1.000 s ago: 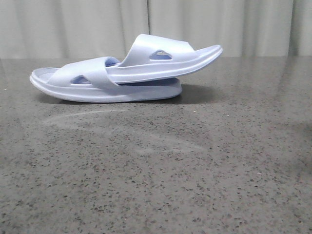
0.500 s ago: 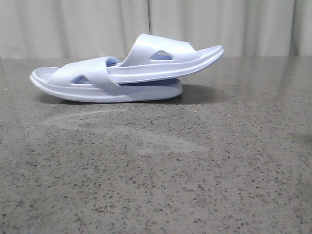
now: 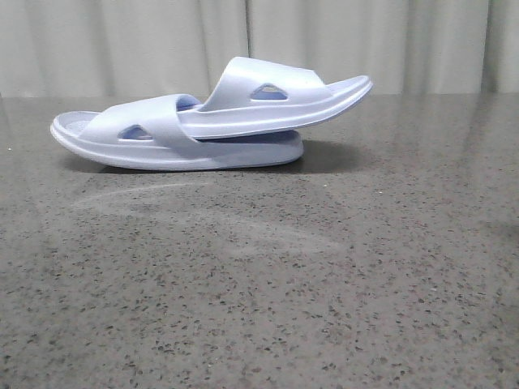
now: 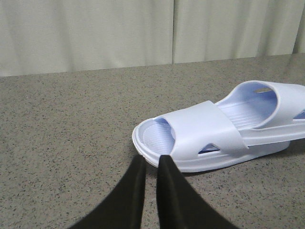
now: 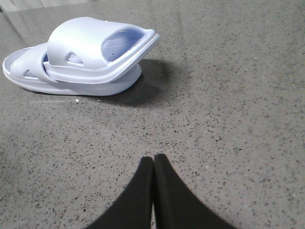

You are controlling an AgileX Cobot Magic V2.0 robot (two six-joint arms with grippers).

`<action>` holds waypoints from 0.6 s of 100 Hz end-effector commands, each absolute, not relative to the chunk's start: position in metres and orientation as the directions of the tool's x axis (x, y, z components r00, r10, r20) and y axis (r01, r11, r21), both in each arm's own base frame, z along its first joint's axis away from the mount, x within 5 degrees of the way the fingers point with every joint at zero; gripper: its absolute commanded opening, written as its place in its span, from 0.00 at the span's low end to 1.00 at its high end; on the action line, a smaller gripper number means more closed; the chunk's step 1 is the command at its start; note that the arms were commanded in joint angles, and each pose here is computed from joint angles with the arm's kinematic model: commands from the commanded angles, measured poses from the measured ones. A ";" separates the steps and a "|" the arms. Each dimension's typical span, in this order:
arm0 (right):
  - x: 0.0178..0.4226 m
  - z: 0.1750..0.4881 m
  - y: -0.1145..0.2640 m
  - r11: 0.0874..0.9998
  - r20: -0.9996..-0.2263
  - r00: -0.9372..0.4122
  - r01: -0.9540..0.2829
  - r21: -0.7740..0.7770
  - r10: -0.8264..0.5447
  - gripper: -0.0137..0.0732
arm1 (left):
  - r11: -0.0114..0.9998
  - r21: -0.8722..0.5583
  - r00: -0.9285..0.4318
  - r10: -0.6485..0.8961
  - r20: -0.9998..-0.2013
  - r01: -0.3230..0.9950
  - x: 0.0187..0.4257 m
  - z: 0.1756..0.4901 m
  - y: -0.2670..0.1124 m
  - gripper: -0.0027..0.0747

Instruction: Insert blue slippers together front up

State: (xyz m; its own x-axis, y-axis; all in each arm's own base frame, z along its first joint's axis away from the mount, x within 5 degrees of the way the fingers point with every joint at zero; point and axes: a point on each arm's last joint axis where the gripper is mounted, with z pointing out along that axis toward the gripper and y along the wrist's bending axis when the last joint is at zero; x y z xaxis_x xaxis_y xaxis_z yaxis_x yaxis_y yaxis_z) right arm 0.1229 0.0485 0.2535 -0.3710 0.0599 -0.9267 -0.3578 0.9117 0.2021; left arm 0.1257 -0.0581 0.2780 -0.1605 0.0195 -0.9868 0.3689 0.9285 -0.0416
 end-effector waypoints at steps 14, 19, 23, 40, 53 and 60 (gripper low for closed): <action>0.125 0.263 0.048 0.914 -0.937 -0.340 -0.354 0.200 0.073 0.06 | 0.946 -0.038 -0.103 -0.005 -0.995 0.323 0.128 0.291 -0.054 0.05; 0.125 0.263 0.048 0.914 -0.937 -0.340 -0.354 0.200 0.073 0.06 | 0.951 -0.036 -0.098 -0.006 -0.995 0.307 0.128 0.290 -0.053 0.05; 0.125 0.263 0.048 0.914 -0.937 -0.340 -0.354 0.200 0.073 0.06 | 0.949 -0.018 -0.095 0.012 -0.995 0.315 0.128 0.288 -0.053 0.05; 0.125 0.262 0.048 0.914 -0.937 -0.341 -0.354 0.200 0.073 0.06 | 0.908 0.197 0.090 0.176 -0.980 0.370 0.120 0.287 -0.054 0.05; 0.125 0.262 0.048 0.913 -0.937 -0.341 -0.355 0.200 0.073 0.06 | 0.951 0.126 0.089 0.105 -0.991 0.283 0.108 0.269 -0.035 0.05; 0.125 0.262 0.048 0.913 -0.937 -0.341 -0.355 0.200 0.073 0.06 | 0.965 0.096 0.095 0.075 -0.993 0.242 0.099 0.259 -0.026 0.05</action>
State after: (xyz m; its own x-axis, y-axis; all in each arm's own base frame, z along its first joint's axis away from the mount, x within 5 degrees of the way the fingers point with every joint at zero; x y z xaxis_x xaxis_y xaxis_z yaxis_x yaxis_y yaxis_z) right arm 0.1228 0.0487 0.2535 -0.3719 0.0602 -0.9263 -0.3594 0.9107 0.2034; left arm 0.1074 -0.0364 0.2551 0.0016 0.1509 -0.9886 0.3115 0.9393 0.1438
